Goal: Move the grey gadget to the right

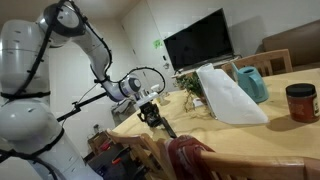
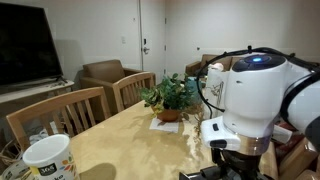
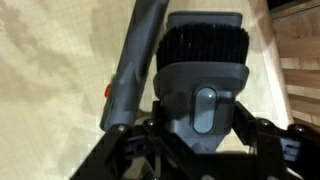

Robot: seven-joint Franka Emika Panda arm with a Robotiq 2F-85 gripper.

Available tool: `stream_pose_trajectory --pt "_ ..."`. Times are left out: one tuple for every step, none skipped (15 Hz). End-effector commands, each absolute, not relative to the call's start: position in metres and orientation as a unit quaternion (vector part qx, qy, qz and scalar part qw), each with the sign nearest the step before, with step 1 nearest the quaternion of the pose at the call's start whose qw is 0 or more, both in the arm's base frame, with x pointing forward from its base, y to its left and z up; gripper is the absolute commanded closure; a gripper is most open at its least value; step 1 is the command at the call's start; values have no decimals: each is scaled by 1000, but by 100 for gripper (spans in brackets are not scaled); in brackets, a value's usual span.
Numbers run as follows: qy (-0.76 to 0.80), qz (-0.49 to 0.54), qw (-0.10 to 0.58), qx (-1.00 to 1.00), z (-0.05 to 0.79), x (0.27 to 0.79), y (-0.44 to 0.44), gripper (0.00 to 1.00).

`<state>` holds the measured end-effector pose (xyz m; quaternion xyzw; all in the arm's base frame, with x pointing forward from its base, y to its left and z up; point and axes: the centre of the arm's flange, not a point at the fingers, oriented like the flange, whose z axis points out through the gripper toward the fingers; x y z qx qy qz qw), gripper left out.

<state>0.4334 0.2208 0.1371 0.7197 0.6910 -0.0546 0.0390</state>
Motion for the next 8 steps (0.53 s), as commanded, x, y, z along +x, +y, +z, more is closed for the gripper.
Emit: stream_pose_trajectory --pt "691 -55 39 720 137 433 221 32" --pt "691 -55 39 720 137 433 221 32" --pt "691 -55 39 720 137 433 221 57" --pt "691 -55 39 720 137 434 221 57" --pt "691 -57 39 720 136 434 220 57" --pt "691 -59 38 720 136 434 220 57" --pt "689 -61 39 721 135 434 220 57" --pt "690 -62 39 720 135 434 220 57"
